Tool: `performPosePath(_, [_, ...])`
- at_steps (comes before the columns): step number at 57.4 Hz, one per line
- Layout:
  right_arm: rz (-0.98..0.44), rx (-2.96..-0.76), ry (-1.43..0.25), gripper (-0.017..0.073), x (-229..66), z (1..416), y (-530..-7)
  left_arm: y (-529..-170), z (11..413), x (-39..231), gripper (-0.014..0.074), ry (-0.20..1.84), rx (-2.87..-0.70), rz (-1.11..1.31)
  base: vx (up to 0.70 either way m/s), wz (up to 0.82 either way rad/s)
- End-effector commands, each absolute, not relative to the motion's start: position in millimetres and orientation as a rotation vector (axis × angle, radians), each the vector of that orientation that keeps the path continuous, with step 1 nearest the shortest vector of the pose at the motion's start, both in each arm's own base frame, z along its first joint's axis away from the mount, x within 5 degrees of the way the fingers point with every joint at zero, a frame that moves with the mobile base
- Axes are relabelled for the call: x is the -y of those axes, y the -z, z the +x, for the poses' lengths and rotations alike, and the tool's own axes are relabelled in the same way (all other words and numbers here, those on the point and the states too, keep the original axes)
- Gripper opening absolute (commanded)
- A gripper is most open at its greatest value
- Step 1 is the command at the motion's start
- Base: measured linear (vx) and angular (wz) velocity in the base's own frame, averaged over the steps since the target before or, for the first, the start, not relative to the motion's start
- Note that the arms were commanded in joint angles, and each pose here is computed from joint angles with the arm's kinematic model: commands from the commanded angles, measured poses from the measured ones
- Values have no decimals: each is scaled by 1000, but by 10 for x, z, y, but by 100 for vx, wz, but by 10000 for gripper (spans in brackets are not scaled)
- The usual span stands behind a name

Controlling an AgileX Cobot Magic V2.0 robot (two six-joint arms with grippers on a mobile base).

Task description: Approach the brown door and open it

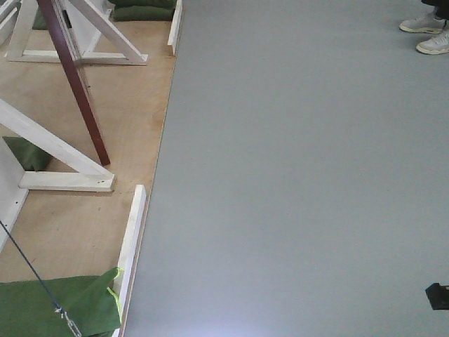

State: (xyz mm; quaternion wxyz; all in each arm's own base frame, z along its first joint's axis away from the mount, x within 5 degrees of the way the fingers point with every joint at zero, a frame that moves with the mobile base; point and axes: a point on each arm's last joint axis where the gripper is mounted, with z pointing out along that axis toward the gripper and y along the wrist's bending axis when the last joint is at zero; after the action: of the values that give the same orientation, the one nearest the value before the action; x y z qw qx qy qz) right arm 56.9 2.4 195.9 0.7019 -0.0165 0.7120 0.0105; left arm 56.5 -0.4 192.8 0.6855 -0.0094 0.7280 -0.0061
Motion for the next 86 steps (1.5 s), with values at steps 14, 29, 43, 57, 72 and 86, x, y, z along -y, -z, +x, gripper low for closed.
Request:
performPosePath(14, [-34,-1497,-7,0,-15,561,-2022,-2072,547,-6,-3,21,-1515,-43,22,1])
performPosePath(29, [-34,-1497,-7,0,-15,561,-2022,-2072,547,-6,-3,21,-1515,-43,26,-4])
performPosePath(43, [-34,-1497,-7,0,-15,561,-2022,-2072,547,-6,-3,21,-1515,-43,32,-8])
performPosePath(57, [-34,-1497,-7,0,-15,561,-2022,-2072,547,-6,-3,21,-1515,-43,37,-3])
performPosePath(72, [-34,-1497,-7,0,-15,561,-2022,-2071,547,-6,-3,21,-1516,-43,44,6])
performPosePath(86, [-34,-1497,-7,0,-15,561,-2022,-2071,547,-6,-3,21,-1516,-43,47,6])
